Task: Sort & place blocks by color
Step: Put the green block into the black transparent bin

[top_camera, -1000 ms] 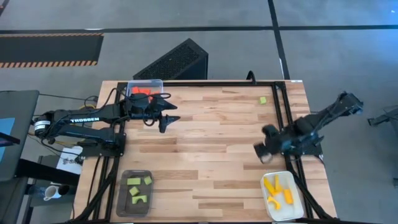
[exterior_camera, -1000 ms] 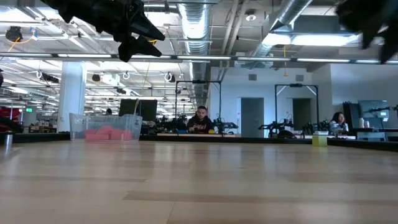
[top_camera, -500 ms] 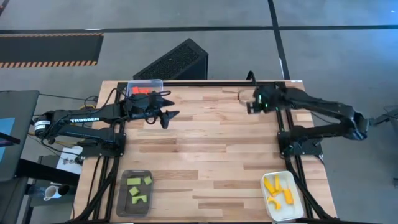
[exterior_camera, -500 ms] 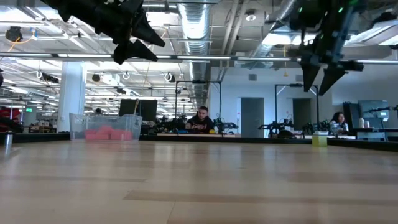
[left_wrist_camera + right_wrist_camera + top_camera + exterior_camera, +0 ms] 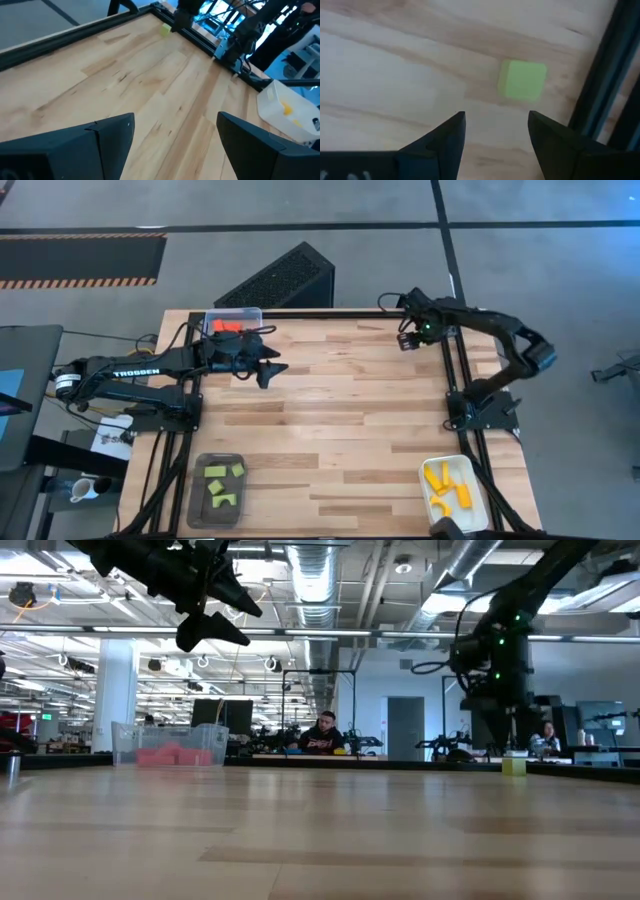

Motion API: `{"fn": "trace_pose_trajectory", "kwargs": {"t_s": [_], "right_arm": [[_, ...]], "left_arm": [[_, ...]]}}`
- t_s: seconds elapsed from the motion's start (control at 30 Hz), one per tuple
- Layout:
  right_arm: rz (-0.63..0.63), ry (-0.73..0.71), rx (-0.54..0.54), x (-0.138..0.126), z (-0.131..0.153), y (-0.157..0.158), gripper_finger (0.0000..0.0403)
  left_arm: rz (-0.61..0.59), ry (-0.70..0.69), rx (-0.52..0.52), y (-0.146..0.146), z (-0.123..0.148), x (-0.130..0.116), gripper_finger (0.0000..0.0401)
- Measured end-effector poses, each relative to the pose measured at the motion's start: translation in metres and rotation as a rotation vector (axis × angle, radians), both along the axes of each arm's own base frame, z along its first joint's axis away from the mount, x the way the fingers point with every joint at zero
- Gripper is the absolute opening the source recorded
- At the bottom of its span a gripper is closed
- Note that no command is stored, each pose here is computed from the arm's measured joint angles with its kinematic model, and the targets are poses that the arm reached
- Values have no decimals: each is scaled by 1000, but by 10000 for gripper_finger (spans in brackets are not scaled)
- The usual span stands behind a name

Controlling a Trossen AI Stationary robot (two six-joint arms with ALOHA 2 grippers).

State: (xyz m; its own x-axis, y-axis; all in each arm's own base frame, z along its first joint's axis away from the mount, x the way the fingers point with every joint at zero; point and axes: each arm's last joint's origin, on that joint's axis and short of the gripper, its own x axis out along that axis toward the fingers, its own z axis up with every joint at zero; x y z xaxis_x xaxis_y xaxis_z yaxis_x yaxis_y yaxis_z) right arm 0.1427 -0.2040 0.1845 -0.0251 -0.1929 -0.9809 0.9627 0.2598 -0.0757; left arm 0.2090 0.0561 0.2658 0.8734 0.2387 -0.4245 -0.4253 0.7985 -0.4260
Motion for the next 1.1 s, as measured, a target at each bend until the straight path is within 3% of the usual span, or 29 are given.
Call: {"fn": "trace_pose_trajectory", "kwargs": {"t_s": [0.47, 0.67, 1.1], "right_arm": [[2, 124, -21, 3, -22, -24, 272], [-19, 180, 33, 8, -25, -33, 272], [-21, 136, 174, 5, -20, -49, 271]], "left_arm": [[34, -19, -67, 0, 0, 0, 265], [33, -19, -69, 0, 0, 0, 265], [29, -18, -65, 0, 0, 0, 265]]}}
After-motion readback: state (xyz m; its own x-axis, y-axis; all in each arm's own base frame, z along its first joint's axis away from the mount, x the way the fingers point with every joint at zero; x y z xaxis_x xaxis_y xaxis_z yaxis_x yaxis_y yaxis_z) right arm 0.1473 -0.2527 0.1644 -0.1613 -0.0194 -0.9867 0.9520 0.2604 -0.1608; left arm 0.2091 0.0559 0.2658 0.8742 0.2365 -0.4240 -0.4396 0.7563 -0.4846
